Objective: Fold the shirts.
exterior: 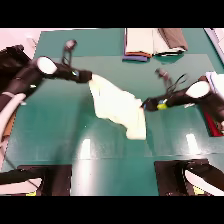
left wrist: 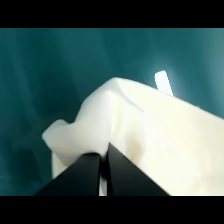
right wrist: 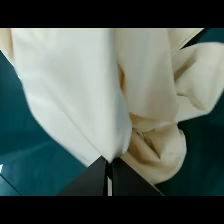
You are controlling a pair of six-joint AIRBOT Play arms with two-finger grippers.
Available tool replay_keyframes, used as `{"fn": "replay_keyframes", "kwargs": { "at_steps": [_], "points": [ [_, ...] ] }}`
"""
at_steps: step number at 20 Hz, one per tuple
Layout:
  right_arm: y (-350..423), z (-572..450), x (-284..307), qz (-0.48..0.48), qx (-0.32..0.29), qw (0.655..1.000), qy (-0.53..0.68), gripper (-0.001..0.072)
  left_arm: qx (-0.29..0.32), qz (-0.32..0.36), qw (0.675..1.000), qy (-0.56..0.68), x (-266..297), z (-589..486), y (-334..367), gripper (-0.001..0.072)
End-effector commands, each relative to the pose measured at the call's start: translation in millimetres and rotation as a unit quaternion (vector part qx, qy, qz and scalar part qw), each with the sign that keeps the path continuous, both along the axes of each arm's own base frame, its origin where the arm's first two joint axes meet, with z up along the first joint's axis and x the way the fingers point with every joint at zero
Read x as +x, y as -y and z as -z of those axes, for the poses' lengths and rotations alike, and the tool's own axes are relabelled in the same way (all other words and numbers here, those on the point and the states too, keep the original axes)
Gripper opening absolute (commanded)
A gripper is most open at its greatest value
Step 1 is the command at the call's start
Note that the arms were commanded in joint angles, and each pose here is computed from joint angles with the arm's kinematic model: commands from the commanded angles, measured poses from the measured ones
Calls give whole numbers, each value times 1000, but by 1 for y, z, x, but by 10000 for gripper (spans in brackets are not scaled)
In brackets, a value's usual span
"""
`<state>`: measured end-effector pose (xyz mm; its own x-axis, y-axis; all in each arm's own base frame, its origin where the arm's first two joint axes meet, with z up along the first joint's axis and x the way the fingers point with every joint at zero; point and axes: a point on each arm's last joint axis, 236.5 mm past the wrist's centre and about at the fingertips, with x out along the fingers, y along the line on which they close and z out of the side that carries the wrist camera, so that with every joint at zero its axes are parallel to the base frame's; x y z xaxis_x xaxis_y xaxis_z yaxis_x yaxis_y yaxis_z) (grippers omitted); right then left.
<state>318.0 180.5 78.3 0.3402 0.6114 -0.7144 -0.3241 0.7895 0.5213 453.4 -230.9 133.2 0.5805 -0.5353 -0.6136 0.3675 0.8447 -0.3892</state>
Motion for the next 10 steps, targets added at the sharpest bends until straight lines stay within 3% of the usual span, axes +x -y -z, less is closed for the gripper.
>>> {"fn": "replay_keyframes", "kwargs": {
  "at_steps": [1,6,10],
  "points": [
    [27,-134,14,32,15,986,160,13,-22,0,985,169,-32,-146,-22,26],
    [38,-237,-5,37,18,964,264,12,-39,48,947,315,-115,-265,-17,25],
    [37,-203,-5,38,19,976,215,12,19,113,961,250,-128,-209,9,25]
  ]
}}
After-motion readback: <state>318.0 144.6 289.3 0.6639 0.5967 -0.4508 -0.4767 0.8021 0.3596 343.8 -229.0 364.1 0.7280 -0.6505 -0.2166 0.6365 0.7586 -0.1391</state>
